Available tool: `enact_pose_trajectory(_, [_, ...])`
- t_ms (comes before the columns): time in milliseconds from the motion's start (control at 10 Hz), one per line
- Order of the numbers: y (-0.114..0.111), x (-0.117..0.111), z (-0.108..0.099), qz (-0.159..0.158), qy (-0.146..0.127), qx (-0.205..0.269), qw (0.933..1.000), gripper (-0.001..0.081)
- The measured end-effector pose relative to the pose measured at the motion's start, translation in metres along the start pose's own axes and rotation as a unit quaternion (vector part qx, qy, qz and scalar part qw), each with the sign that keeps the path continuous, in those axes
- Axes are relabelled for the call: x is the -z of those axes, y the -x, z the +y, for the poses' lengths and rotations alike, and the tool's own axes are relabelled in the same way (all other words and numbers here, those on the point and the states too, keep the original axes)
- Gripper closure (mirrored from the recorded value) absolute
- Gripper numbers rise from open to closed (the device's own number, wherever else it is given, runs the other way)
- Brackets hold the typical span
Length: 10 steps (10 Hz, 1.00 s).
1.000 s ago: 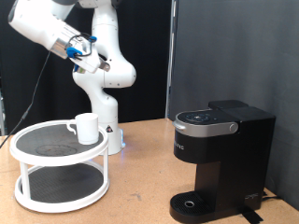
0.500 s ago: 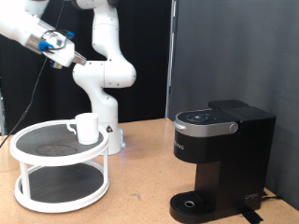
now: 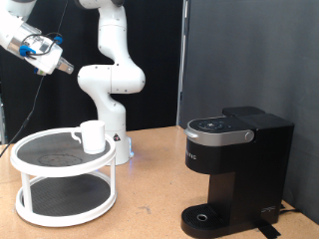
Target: Make a cup of coffee with the keurig machine
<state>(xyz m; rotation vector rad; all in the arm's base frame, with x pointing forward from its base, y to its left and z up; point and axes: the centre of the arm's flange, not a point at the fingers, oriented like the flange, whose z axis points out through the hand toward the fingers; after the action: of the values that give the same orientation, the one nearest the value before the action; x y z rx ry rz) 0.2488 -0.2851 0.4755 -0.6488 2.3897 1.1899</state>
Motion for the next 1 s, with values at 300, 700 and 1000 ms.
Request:
enact_pose_trajectory(300, [-0.009,-0.003,-0.014,0.001,-0.001,-0.005,1.0000,0.0806])
enact_pose_trajectory(700, [-0.025,-0.023,-0.034,-0.003,-0.018,-0.021,0.9996,0.0794])
enact_pose_trajectory(1000, [-0.045,-0.040,-0.052,0.016,-0.050,-0.008,0.9986,0.0441])
